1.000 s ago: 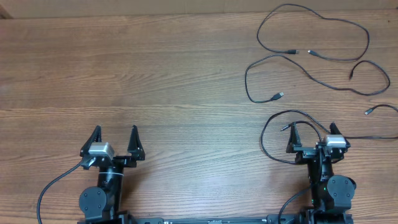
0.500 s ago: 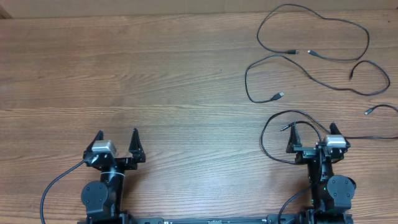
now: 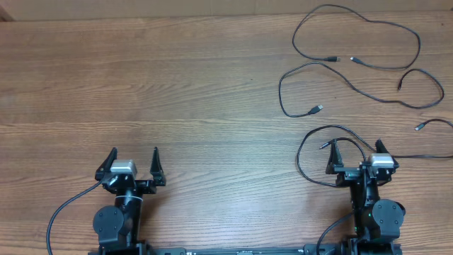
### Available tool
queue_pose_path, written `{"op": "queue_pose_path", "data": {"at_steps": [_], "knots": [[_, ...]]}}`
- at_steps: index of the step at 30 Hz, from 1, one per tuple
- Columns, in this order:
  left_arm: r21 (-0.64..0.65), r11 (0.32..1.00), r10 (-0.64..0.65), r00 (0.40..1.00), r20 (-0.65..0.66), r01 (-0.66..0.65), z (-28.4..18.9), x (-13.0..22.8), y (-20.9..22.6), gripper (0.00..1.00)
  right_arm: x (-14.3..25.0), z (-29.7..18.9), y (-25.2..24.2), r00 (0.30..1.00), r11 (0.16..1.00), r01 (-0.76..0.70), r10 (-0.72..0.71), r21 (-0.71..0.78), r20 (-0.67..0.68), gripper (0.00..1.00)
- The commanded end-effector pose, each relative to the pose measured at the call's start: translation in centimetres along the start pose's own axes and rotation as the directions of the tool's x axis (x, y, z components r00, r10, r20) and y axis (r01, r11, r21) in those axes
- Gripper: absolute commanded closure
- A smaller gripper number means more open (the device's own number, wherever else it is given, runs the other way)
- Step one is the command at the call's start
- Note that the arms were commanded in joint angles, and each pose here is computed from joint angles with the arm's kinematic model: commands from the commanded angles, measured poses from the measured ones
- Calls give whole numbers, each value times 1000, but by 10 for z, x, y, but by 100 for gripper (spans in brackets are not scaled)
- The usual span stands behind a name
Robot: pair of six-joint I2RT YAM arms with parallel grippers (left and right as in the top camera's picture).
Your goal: Untangle cables
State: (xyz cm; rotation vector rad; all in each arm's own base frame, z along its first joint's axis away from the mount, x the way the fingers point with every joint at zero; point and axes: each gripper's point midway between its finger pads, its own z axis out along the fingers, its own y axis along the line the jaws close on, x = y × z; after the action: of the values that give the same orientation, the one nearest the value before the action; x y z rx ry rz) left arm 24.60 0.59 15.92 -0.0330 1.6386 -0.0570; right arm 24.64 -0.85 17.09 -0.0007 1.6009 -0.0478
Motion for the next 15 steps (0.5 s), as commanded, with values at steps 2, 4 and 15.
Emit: {"op": "queue_pose_path", "data": {"at_steps": [2,4,15], "knots": [[-2,999,45,999,-1,-45,0,2,0,1,1,0,1,1000,1000,-2,2,-6,7,0],[-5,999,50,999,-2,-50,0,2,0,1,1,0,1,1000,1000,-2,2,-6,7,0],[-16,999,49,999,-1,-49,0,1,2,0,1,0,1,1000,1000,-2,2,-6,7,0]]}}
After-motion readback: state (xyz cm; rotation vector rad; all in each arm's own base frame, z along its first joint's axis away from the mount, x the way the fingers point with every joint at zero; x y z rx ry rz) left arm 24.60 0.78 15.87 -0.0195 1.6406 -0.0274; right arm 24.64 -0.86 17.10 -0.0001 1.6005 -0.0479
